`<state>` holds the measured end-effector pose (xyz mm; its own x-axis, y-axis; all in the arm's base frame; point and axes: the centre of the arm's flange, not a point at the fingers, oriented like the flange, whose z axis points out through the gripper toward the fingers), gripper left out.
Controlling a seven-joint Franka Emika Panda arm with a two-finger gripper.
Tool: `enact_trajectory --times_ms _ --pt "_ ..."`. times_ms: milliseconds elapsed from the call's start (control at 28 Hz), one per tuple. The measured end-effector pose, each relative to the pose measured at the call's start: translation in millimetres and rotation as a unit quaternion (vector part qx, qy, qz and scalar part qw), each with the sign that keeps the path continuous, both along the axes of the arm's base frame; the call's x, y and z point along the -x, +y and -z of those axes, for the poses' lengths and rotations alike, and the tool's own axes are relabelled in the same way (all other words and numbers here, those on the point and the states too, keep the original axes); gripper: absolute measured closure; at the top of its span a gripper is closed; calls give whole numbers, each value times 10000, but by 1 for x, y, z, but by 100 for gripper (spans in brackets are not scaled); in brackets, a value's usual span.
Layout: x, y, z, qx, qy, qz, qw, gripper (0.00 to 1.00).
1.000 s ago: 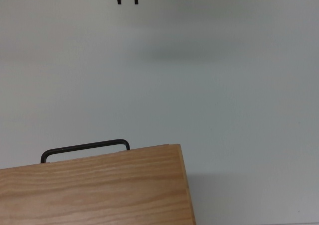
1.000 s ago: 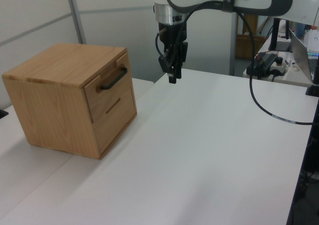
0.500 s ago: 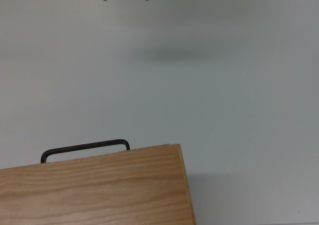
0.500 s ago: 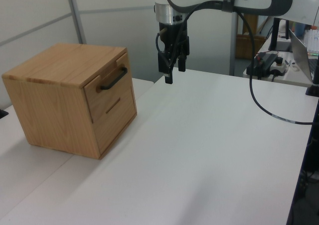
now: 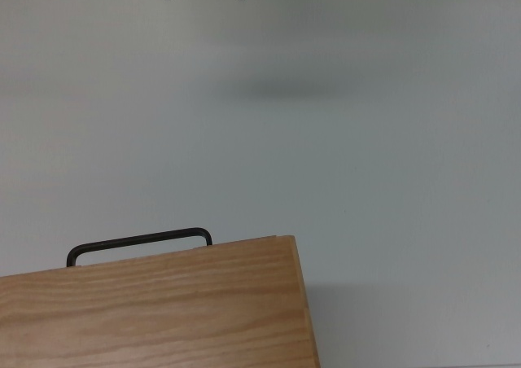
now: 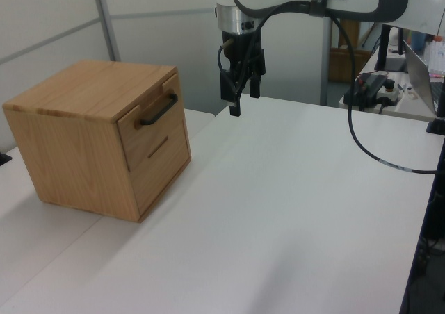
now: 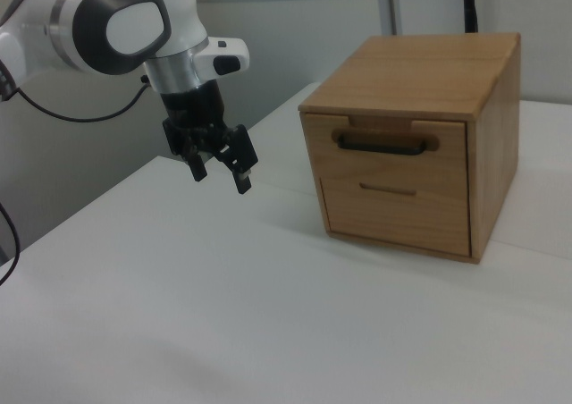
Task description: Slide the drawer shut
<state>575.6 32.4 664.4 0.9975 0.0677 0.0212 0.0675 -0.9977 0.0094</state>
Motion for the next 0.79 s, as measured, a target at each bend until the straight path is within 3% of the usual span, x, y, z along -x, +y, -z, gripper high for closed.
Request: enact_trajectory --times_ms 786 --pt "-1 -16 0 7 4 141 9999 0"
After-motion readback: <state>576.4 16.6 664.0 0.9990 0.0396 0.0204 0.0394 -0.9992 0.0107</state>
